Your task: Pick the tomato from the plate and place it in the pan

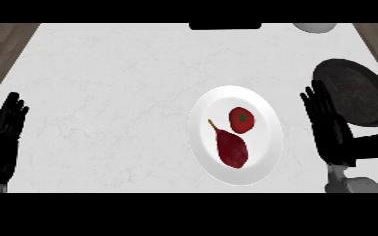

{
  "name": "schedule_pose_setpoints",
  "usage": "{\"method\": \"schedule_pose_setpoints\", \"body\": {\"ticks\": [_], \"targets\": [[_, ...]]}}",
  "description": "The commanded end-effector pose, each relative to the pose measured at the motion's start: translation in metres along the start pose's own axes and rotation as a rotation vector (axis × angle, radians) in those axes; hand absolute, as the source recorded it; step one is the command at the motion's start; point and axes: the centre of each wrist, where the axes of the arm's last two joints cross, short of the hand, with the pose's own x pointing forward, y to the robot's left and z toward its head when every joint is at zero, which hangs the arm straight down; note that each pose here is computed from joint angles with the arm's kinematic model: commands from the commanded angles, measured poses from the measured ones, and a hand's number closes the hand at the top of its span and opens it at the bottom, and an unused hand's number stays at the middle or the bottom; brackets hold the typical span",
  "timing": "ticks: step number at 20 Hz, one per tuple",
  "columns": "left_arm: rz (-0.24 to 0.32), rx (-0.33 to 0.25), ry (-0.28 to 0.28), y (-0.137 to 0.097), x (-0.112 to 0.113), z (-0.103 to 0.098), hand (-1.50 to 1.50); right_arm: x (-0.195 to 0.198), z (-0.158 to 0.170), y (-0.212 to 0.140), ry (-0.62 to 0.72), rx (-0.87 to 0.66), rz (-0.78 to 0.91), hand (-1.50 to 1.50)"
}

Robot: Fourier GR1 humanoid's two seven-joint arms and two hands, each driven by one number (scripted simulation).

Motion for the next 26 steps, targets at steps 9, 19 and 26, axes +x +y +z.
{"method": "schedule_pose_setpoints", "body": {"ticks": [9, 19, 26], "targets": [[0.170, -0.200, -0.110, -0.072, 0.059, -0.035, 0.00, 0.051, -0.060, 0.034, -0.261, 0.889, 0.258, -1.50], [0.161, -0.222, -0.084, -0.100, 0.069, -0.046, 0.00, 0.153, -0.118, -0.061, -0.474, 0.868, 0.606, -1.50], [0.147, -0.216, -0.083, -0.095, 0.076, -0.053, 0.00, 0.218, -0.138, -0.036, -0.402, 0.988, 0.894, -1.50]]}}
